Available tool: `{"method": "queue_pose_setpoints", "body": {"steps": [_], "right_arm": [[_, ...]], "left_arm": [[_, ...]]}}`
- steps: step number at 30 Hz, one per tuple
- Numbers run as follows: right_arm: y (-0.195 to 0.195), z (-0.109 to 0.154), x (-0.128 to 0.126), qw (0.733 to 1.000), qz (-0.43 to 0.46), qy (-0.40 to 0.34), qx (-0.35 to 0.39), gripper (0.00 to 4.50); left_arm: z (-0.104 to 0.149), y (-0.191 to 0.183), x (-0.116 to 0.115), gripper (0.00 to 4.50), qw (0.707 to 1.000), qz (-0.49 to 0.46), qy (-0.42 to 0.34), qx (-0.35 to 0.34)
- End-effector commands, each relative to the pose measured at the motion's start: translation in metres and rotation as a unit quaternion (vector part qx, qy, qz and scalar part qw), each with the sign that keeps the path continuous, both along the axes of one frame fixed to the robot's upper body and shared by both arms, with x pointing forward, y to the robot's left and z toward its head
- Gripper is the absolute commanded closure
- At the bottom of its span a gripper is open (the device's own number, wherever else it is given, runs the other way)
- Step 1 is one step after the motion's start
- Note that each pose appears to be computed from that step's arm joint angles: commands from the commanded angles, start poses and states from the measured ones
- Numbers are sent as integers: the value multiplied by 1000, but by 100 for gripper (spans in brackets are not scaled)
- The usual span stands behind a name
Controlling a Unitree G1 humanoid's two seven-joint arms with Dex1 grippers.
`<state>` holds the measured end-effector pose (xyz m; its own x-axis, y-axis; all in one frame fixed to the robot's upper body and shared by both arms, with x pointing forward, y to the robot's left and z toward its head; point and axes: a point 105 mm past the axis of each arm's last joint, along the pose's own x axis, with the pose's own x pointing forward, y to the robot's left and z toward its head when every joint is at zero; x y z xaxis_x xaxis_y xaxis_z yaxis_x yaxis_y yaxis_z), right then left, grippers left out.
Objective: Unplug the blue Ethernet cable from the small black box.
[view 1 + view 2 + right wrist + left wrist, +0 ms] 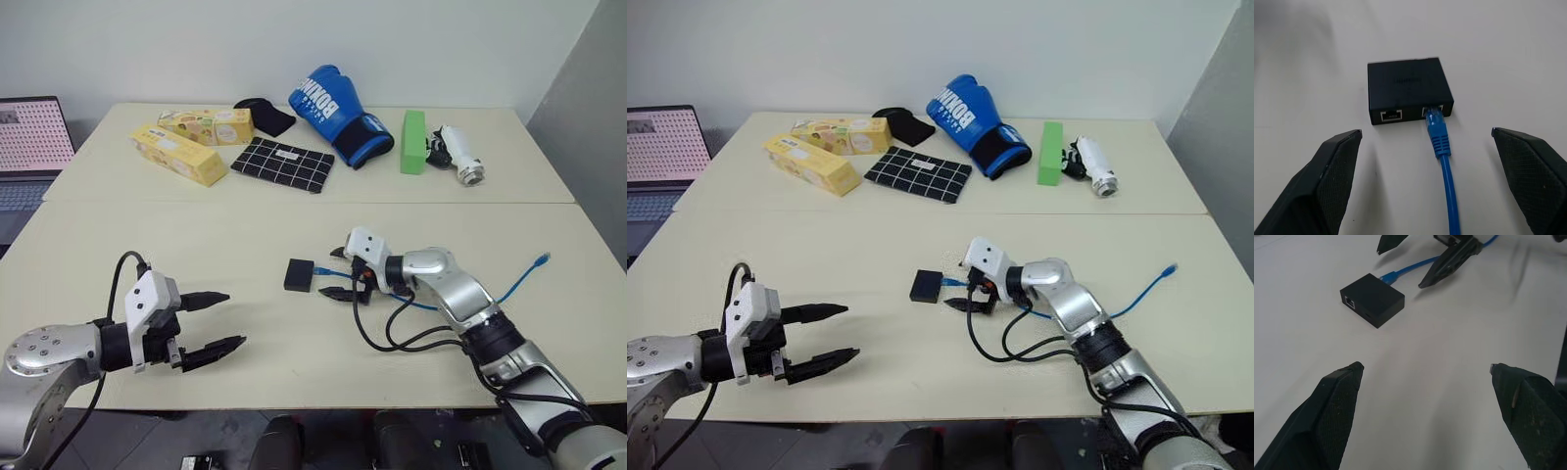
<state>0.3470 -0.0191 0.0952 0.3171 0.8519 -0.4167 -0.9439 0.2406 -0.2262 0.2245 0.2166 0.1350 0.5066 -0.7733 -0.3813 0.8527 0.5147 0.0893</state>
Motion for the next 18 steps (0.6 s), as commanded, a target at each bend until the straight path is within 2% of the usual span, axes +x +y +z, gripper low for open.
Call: {"method": "queue_pose_setpoints", "body": {"steps": [1,3,18], "right_arm": [[5,6,4,1000,21,-21,-10,29],[7,4,5,999,25,-20,-14,64],[15,1,9,999,24,-20,-29,430]], "left_arm": [[11,-5,1,0,1000,-11,-22,1],[10,-5,2,0,1000,-9,-24,2],[5,-3,9,0,1000,-3,-22,4]]}}
